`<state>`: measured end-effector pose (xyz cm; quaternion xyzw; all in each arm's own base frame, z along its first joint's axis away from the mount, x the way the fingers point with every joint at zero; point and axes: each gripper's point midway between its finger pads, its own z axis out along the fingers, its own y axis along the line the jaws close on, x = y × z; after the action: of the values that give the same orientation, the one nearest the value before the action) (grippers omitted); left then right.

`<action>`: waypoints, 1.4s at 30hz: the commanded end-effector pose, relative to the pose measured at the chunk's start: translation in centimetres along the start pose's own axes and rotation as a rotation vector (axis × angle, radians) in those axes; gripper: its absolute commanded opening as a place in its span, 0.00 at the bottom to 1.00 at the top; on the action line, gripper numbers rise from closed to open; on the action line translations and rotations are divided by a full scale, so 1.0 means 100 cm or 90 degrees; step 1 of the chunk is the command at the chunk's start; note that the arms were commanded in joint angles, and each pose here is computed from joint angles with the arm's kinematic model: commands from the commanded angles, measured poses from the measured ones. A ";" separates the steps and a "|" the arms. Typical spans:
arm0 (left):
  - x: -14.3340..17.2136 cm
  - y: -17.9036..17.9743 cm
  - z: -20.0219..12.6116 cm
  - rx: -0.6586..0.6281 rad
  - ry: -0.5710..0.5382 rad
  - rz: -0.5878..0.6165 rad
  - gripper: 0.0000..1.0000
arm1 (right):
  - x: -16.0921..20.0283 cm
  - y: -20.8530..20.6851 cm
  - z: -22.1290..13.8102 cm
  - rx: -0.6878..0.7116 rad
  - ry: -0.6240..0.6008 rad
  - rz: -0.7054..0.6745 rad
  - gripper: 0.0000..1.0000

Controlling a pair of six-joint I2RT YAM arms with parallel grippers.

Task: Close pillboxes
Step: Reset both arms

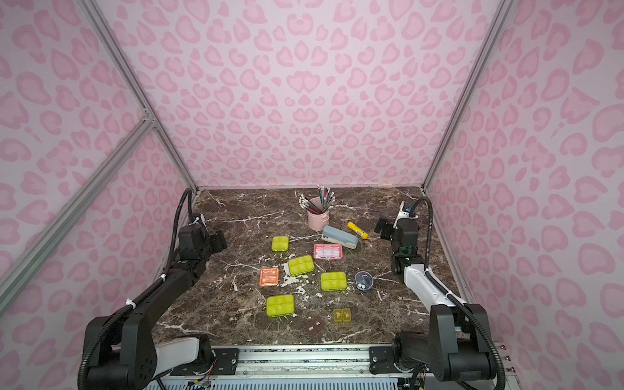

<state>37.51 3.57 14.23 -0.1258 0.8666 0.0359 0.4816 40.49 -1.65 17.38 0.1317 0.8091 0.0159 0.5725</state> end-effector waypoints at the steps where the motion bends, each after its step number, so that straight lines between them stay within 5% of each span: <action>1: 0.004 0.005 -0.001 -0.016 0.005 0.018 0.80 | 0.011 -0.004 0.004 0.005 -0.007 -0.012 0.98; 14: 0.010 0.009 0.028 -0.025 0.035 0.063 0.80 | 0.055 -0.038 0.034 0.034 0.014 -0.037 0.98; 42: 0.028 -0.026 0.071 0.061 0.035 0.085 0.80 | 0.059 -0.030 0.066 0.002 0.055 -0.079 0.98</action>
<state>41.70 2.12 7.10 -0.0557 0.8999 0.0262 0.4318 44.17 -3.92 9.44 0.0818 0.8375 -0.0132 0.5401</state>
